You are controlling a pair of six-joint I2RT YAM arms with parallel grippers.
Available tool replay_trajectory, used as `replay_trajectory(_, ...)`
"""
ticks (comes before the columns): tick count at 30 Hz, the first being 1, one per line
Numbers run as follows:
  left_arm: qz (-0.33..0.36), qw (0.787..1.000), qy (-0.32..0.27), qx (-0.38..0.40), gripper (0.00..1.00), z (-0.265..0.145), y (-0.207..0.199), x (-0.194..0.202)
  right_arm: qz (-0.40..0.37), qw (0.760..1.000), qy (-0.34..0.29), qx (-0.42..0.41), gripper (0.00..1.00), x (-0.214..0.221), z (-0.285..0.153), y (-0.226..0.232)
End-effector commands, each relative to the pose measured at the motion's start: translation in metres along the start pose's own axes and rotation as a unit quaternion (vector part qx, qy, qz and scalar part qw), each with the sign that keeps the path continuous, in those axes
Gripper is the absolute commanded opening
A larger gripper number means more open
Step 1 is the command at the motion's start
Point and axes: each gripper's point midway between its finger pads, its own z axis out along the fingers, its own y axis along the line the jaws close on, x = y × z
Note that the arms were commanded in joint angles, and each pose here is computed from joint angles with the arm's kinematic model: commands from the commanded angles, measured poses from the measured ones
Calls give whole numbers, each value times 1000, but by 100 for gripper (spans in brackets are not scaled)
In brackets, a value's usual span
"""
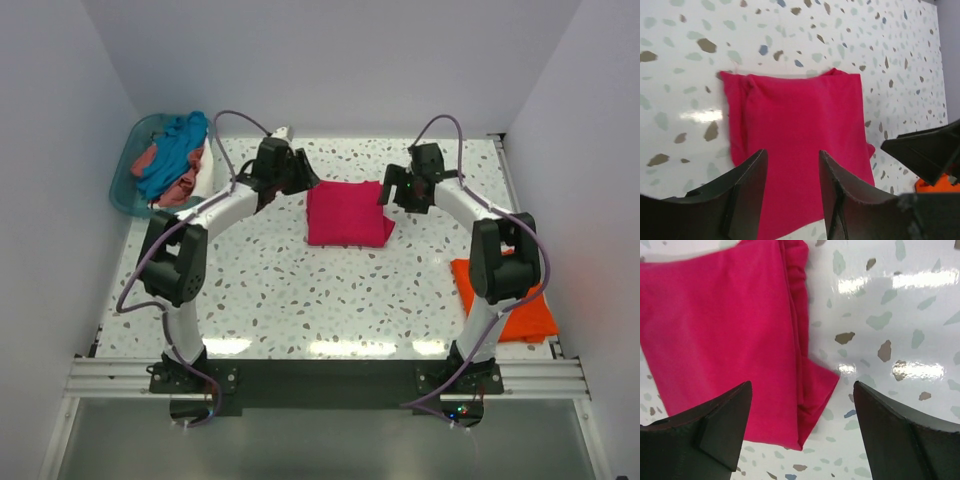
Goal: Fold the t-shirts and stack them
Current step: Neatly place the folded tshirt to the corner
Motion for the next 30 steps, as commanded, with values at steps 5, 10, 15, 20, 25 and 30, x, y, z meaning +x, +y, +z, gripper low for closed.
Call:
replay_trajectory(5,69,996,55,22,41,17,-44,66,4,999,-3,-42,92,18,16,6)
replay_trajectory(10,84,993,86,17,35,31,-46,98,10,998,-4,-61,94,17,34,11)
replay_trajectory(15,90,990,109,0,34,41,-35,118,33,997,18,-67,93,33,57,13)
replay_trajectory(20,93,989,119,-10,33,46,-30,126,39,997,21,-64,85,39,69,22)
replay_trajectory(25,96,989,116,-14,33,46,-32,122,16,999,39,-21,69,54,78,30)
replay_trajectory(30,102,989,103,-14,33,44,-42,105,22,998,52,40,13,63,74,16)
